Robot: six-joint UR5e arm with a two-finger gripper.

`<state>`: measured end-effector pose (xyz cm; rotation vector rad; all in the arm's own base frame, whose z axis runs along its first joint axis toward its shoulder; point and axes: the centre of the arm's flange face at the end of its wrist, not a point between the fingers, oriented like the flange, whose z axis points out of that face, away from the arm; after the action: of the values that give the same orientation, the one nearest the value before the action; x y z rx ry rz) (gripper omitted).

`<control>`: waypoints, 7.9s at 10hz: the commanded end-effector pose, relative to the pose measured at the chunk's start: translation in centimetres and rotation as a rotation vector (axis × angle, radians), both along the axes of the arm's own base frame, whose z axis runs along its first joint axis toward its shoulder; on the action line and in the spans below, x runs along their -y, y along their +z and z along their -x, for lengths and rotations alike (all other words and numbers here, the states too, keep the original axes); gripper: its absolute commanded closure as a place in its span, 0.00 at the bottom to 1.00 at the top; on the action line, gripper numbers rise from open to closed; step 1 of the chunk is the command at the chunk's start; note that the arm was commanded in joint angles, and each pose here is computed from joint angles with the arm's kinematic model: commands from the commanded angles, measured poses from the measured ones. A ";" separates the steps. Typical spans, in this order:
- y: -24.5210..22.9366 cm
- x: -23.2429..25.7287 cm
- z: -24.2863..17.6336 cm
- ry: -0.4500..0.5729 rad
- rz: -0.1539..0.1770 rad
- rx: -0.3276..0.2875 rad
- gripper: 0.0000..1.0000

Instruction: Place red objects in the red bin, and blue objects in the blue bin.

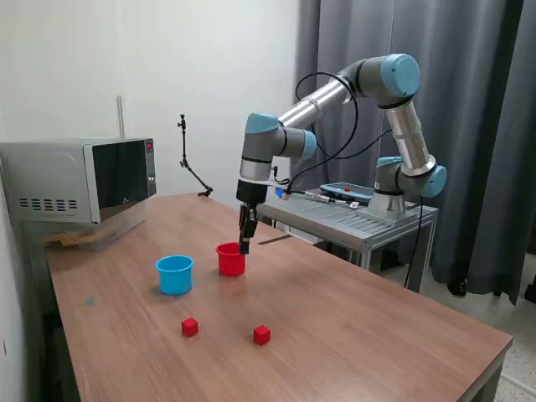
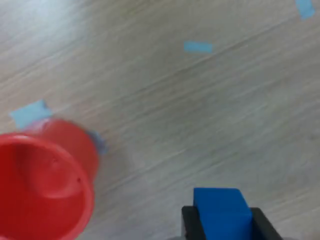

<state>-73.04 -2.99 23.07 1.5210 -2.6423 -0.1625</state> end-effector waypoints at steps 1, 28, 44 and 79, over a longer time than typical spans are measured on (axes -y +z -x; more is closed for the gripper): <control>0.9 -1.7 0.5 -0.013 0.008 0.069 1.00; -0.8 -11.6 10.9 -0.093 -0.015 -0.095 1.00; -3.2 -11.2 11.2 -0.088 -0.011 -0.074 0.00; 2.7 4.1 10.0 0.717 0.015 0.065 0.00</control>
<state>-83.24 -5.37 26.03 2.3397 -1.9946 -0.0538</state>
